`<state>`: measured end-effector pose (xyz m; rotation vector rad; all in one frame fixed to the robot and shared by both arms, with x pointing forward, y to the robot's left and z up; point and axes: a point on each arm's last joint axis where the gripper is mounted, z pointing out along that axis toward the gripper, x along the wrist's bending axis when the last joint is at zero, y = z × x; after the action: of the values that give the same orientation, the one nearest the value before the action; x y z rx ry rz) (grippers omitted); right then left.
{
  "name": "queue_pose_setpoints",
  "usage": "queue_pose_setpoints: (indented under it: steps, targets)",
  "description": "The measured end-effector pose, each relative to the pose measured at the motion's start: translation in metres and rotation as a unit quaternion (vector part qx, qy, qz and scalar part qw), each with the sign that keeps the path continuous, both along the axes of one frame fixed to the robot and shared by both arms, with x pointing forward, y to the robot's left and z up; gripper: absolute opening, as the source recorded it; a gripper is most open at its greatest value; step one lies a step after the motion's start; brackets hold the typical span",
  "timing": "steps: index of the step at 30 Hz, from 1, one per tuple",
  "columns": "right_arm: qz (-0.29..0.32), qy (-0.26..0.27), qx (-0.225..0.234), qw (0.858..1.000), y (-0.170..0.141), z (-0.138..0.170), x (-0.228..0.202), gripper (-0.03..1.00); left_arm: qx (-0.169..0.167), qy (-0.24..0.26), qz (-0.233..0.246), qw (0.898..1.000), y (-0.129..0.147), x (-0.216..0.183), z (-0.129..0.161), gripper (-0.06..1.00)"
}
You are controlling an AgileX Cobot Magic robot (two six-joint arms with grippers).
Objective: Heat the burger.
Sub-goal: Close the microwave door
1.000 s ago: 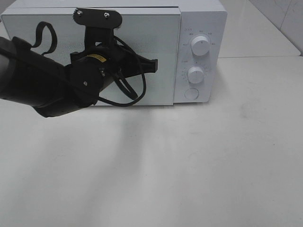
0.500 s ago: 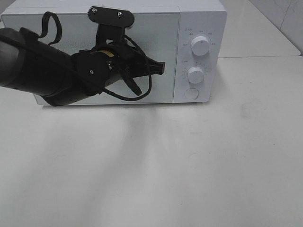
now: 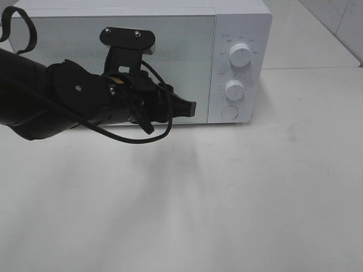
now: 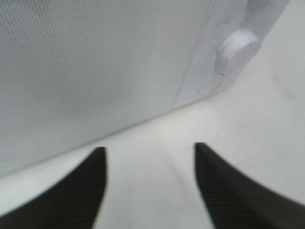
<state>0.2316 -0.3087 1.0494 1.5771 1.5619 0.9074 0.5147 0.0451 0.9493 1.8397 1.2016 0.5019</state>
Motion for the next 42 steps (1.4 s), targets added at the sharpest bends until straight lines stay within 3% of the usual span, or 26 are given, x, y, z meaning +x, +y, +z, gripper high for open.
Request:
queue_pose_setpoints:
  steps: [1, 2, 3, 4, 12, 14, 16, 17, 20, 22, 25, 29, 36, 40, 42]
  targets:
    - [0.000, 0.000, 0.000, 1.000, 0.000, 0.000, 0.000, 0.76, -0.002, 0.035, -0.012, 0.999, -0.001, -0.006, -0.003, 0.77]
    - [0.000, 0.000, 0.000, 1.000, 0.000, 0.000, 0.000, 0.76, -0.003, 0.051, -0.021, 0.998, -0.001, -0.009, -0.003, 0.86]
    - [0.000, 0.000, 0.000, 1.000, 0.000, 0.000, 0.000, 0.76, -0.003, 0.051, -0.021, 0.998, -0.001, -0.009, -0.003, 0.86]
    - [0.000, 0.000, 0.000, 1.000, 0.000, 0.000, 0.000, 0.76, -0.004, 0.076, -0.038, 0.996, -0.003, -0.014, -0.003, 0.93]
    - [0.000, 0.000, 0.000, 1.000, 0.000, 0.000, 0.000, 0.76, 0.020, 0.134, -0.121, 0.983, -0.004, -0.032, 0.002, 0.97]
    - [0.000, 0.000, 0.000, 1.000, 0.000, 0.000, 0.000, 0.76, 0.054, 0.178, -0.183, 0.965, -0.003, -0.046, 0.001, 0.97]
    - [0.000, 0.000, 0.000, 1.000, 0.000, 0.000, 0.000, 0.76, 0.061, 0.188, -0.195, 0.961, -0.002, -0.050, 0.002, 0.97]
    - [0.000, 0.000, 0.000, 1.000, 0.000, 0.000, 0.000, 0.76, 0.079, 0.216, -0.224, 0.947, 0.000, -0.057, 0.001, 0.97]
    - [0.000, 0.000, 0.000, 1.000, 0.000, 0.000, 0.000, 0.76, 0.088, 0.229, -0.236, 0.940, 0.001, -0.061, 0.001, 0.97]
    - [0.000, 0.000, 0.000, 1.000, 0.000, 0.000, 0.000, 0.76, 0.116, 0.264, -0.263, 0.921, 0.008, -0.072, 0.006, 0.97]
    - [0.000, 0.000, 0.000, 1.000, 0.000, 0.000, 0.000, 0.76, 0.129, 0.281, -0.258, 0.915, 0.015, -0.077, 0.014, 0.97]
    - [0.000, 0.000, 0.000, 1.000, 0.000, 0.000, 0.000, 0.76, 0.146, 0.287, -0.241, 0.916, 0.023, -0.080, 0.024, 0.97]
    - [0.000, 0.000, 0.000, 1.000, 0.000, 0.000, 0.000, 0.76, 0.214, 0.295, -0.176, 0.914, 0.056, -0.088, 0.053, 0.97]
    - [0.000, 0.000, 0.000, 1.000, 0.000, 0.000, 0.000, 0.76, 0.220, 0.306, -0.144, 0.915, 0.077, -0.085, 0.066, 0.97]
    - [0.000, 0.000, 0.000, 1.000, 0.000, 0.000, 0.000, 0.75, 0.205, 0.312, -0.101, 0.922, 0.103, -0.079, 0.080, 0.97]
